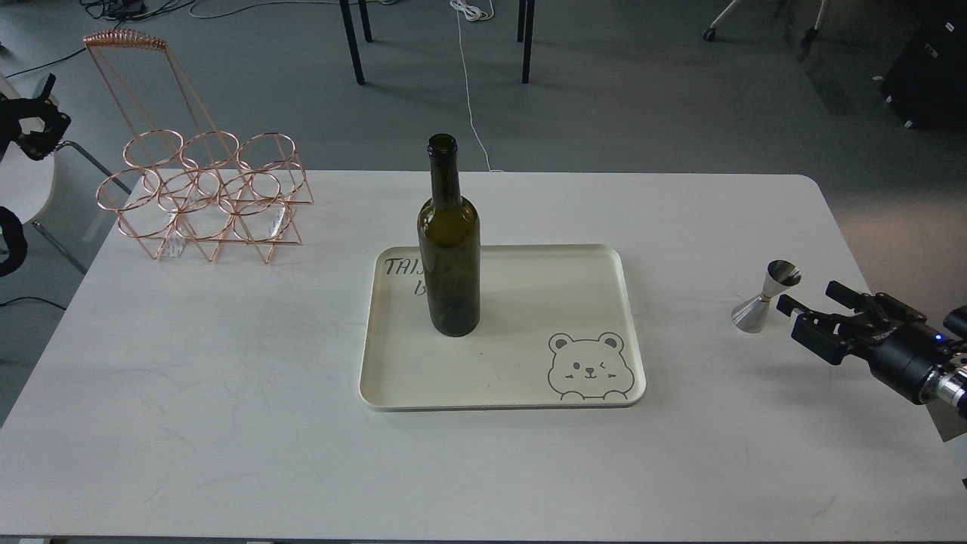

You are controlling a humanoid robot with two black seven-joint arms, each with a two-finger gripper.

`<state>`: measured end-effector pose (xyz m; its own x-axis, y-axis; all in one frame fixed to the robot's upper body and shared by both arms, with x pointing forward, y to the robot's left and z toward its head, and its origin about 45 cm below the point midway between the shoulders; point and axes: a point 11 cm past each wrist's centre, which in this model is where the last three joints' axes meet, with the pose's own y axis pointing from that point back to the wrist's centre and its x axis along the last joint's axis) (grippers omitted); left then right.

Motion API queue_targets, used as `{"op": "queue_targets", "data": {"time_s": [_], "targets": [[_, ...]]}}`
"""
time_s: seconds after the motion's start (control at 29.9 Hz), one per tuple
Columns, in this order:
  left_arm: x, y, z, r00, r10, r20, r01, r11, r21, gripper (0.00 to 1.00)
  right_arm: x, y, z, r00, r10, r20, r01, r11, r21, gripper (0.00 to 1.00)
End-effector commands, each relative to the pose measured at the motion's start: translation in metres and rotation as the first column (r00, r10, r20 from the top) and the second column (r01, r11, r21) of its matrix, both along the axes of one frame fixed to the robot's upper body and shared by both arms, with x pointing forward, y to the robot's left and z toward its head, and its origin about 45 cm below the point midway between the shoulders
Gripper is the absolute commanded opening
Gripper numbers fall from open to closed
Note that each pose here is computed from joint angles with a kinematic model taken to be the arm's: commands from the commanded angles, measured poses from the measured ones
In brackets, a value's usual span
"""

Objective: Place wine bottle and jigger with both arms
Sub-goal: 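Lift the jigger with the right gripper and set it on the table beside the tray, then withdraw the right gripper from the jigger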

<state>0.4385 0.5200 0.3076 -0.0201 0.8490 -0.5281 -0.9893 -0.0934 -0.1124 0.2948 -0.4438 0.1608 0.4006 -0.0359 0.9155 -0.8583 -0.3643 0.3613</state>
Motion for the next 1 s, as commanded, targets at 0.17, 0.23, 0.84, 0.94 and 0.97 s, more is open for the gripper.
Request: {"op": "queue_targets", "data": {"time_s": [0.17,0.23,0.84,0.94,0.97], "targets": [[0.000,-0.011,0.045,0.991,-0.132,-0.027,0.134,0.953,0.271,0.98,0.042,-0.014,0.089,0.975,-0.131,0.181,0.108,0.985,0.131,0.96],[-0.005,-0.017,0.062,0.983,-0.178,-0.039,0.180,0.913,0.366,0.98,0.060,-0.014,0.115,0.954,-0.177,0.240,0.132,0.972,0.193,0.96],[-0.079,-0.174,0.104,0.779,-0.515,-0.359,0.368,-0.089,0.926,0.97,0.154,-0.012,0.145,0.887,-0.460,-0.018,0.307,0.563,0.767,0.96],[-0.091,-0.202,0.094,0.761,-0.523,-0.384,0.263,-0.293,0.919,0.97,0.153,-0.023,0.147,0.883,-0.454,-0.121,0.323,0.398,0.859,0.96],[-0.094,-0.212,0.090,0.757,-0.531,-0.382,0.224,-0.339,0.914,0.97,0.153,-0.026,0.147,0.883,-0.444,-0.154,0.324,0.338,0.884,0.96]]}}
